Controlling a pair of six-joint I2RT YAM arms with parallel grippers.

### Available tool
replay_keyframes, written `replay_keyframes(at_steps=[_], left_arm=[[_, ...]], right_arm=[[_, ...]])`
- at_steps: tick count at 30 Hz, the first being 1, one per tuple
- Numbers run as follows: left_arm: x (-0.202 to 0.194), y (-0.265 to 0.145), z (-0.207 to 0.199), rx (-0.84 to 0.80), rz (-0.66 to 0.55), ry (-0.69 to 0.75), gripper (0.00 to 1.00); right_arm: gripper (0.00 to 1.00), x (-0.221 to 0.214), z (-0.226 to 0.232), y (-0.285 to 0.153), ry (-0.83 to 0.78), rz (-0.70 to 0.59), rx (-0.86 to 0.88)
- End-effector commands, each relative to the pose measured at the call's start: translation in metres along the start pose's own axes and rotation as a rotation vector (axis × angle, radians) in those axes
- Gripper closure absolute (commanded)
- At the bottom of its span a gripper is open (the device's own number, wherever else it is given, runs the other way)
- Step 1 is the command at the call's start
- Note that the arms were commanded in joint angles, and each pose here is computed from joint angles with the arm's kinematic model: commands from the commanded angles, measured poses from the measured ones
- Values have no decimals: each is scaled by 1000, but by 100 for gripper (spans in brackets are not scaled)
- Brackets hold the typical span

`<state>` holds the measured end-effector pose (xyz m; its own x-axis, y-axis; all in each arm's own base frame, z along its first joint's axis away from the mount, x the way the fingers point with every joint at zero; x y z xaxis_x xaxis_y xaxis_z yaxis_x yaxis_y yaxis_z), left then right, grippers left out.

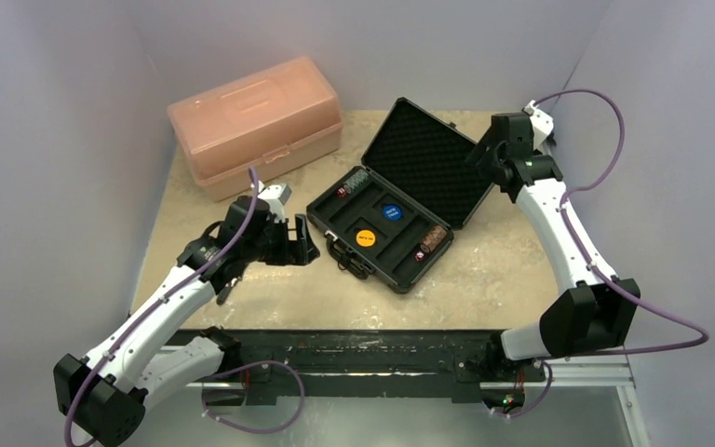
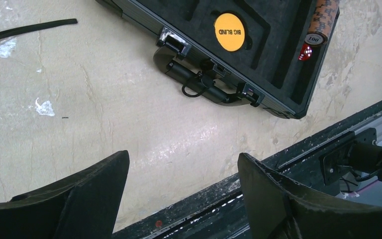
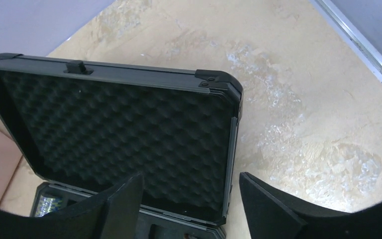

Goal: Pack up texas hold em set

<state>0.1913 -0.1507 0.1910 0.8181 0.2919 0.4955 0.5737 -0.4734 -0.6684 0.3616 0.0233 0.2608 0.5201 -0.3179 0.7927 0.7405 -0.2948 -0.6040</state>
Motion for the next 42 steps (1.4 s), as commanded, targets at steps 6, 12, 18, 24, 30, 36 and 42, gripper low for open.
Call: replay_keyframes(at_steps=[6, 12, 18, 24, 30, 36, 42], left_arm=[[0, 8, -5, -37, -15, -13, 20], [-6, 14, -1, -41, -3, -34, 21], [-14, 19, 4, -41, 13, -44, 21], [-20, 21, 7, -42, 28, -50, 22], [-26, 22, 10, -42, 46, -53, 22], [-33, 23, 14, -40, 53, -54, 22], [-29, 35, 11, -63, 29, -81, 25]], right_arm=[[1, 50, 11, -33, 21, -124, 100], [4, 89, 20, -43, 24, -214, 127], [21, 124, 20, -23, 31, -244, 121], [36, 144, 24, 18, 2, -200, 116], [50, 135, 17, 78, -9, -83, 99], [63, 104, 18, 127, -24, 77, 165], [65, 65, 25, 143, -42, 195, 241]])
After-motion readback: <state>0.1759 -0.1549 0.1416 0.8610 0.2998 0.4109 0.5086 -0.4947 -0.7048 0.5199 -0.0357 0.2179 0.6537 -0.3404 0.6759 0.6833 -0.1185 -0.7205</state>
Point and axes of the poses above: each gripper's point midway between its finger pads, its own y axis out along the fingers, its own z axis along the line the jaws close on, x = y × z, the point moved 4 cm from there along -y, back along the fingers, and after that the axes turned 13 degrees about -y, right-handed, at the moved point
